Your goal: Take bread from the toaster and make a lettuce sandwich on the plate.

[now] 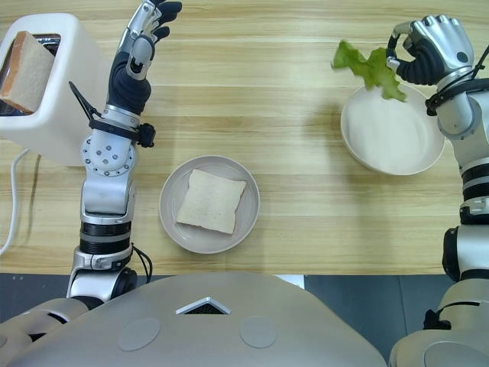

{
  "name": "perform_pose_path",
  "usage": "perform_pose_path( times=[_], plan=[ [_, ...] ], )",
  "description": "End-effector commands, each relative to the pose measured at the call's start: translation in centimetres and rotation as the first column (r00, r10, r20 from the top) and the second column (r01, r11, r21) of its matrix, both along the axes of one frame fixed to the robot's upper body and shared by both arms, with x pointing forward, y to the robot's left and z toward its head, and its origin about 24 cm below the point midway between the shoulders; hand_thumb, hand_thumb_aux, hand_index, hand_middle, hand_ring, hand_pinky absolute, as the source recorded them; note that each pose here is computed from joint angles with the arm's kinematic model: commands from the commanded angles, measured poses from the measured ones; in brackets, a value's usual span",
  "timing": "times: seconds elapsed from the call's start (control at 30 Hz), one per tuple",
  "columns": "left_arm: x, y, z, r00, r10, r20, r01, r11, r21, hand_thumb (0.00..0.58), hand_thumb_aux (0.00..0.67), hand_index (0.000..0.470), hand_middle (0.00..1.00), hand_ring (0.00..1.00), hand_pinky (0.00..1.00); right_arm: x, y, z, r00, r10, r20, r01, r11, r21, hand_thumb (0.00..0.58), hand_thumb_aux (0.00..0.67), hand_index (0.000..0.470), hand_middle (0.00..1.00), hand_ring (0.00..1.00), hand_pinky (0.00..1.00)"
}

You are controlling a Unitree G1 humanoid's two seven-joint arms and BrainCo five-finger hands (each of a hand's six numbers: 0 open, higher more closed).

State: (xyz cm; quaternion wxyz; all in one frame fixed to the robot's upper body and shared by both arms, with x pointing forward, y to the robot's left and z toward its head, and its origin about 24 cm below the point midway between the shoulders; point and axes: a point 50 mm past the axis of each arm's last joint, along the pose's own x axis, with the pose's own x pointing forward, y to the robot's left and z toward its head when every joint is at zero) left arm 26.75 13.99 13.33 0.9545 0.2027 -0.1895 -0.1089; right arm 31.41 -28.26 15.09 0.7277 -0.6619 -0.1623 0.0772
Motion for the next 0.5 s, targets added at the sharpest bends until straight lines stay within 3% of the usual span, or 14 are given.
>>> perform_pose_path(
  times=[0.03,0.2,0.5],
  plan=[
    [0.7,0.2,0.0,1.000,0.011,0.005,-0.011,1.000,0.003,0.000,0.000,0.000,0.10,0.10,0.10,-1.2,3.0,2.2,0.989,0.139,0.048,-0.141,0.989,0.043,0.580,0.670,0.470,1.00,1.00,1.00],
    [1.5,0.5,-0.2,1.000,0.026,0.008,-0.026,1.000,-0.009,0.000,0.000,0.000,0.11,0.11,0.11,-3.6,6.9,3.7,0.949,0.309,0.060,-0.313,0.945,0.088,0.580,0.670,0.470,1.00,1.00,1.00],
    [2.9,1.7,0.0,0.997,0.078,0.018,-0.077,0.996,-0.050,0.000,0.000,0.000,0.11,0.11,0.11,-7.9,13.0,2.1,0.805,0.589,-0.075,-0.574,0.804,0.159,0.580,0.670,0.470,1.00,1.00,1.00]
  ],
)
